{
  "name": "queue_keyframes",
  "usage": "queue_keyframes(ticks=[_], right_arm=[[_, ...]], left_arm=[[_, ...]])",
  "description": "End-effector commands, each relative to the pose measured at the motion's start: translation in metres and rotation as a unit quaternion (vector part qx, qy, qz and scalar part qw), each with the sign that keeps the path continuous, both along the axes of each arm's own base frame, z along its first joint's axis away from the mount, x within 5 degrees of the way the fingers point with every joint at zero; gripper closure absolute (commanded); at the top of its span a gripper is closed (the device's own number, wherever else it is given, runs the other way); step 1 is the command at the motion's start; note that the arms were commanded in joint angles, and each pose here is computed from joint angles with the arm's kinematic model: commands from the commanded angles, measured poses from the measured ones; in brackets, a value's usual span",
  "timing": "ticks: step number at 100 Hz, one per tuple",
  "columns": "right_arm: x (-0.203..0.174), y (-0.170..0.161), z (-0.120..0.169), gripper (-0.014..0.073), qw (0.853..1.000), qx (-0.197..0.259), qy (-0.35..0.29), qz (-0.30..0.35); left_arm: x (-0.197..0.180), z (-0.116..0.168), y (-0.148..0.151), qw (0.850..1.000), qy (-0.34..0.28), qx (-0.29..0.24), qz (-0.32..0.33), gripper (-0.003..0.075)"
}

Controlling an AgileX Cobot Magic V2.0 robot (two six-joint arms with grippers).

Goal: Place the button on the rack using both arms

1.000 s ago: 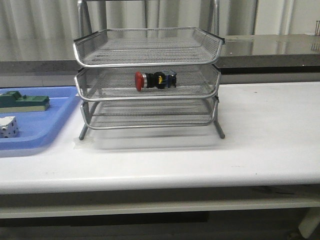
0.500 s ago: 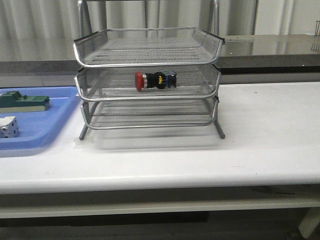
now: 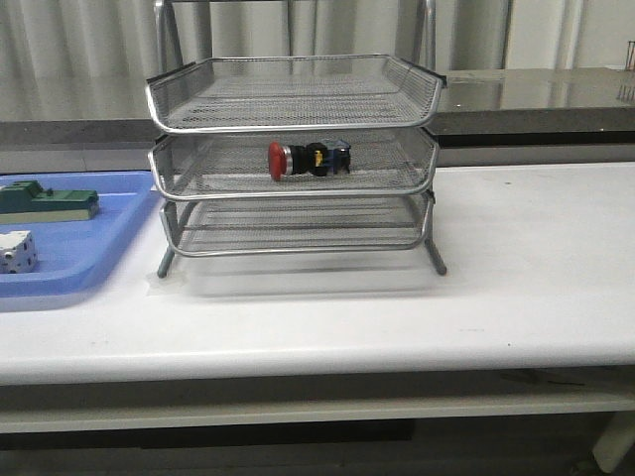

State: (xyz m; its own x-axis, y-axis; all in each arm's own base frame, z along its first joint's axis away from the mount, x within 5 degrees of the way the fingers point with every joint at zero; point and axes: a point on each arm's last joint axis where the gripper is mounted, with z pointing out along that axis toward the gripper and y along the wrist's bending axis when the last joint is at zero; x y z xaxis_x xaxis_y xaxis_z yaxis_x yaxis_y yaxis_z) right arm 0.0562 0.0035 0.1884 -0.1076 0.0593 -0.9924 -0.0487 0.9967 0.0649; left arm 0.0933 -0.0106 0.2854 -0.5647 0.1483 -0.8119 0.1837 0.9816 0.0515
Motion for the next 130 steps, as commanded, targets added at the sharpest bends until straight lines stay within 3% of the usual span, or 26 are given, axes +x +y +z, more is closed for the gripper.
queue_keyframes(ticks=[1, 106, 130], right_arm=[[-0.002, -0.001, 0.016, 0.0664, 0.998, -0.002, -0.064, -0.006], [-0.002, -0.001, 0.015, 0.0664, 0.998, -0.002, -0.063, -0.006], [-0.002, -0.001, 0.015, 0.0664, 0.998, -0.002, -0.063, -0.006]], left_arm=[[0.004, 0.012, 0.0, 0.999, -0.041, -0.016, 0.01, 0.0741], [0.004, 0.014, 0.002, 0.998, -0.054, -0.002, 0.013, 0.0741], [-0.012, 0.015, 0.005, 0.984, -0.178, 0.008, 0.032, 0.0741]])
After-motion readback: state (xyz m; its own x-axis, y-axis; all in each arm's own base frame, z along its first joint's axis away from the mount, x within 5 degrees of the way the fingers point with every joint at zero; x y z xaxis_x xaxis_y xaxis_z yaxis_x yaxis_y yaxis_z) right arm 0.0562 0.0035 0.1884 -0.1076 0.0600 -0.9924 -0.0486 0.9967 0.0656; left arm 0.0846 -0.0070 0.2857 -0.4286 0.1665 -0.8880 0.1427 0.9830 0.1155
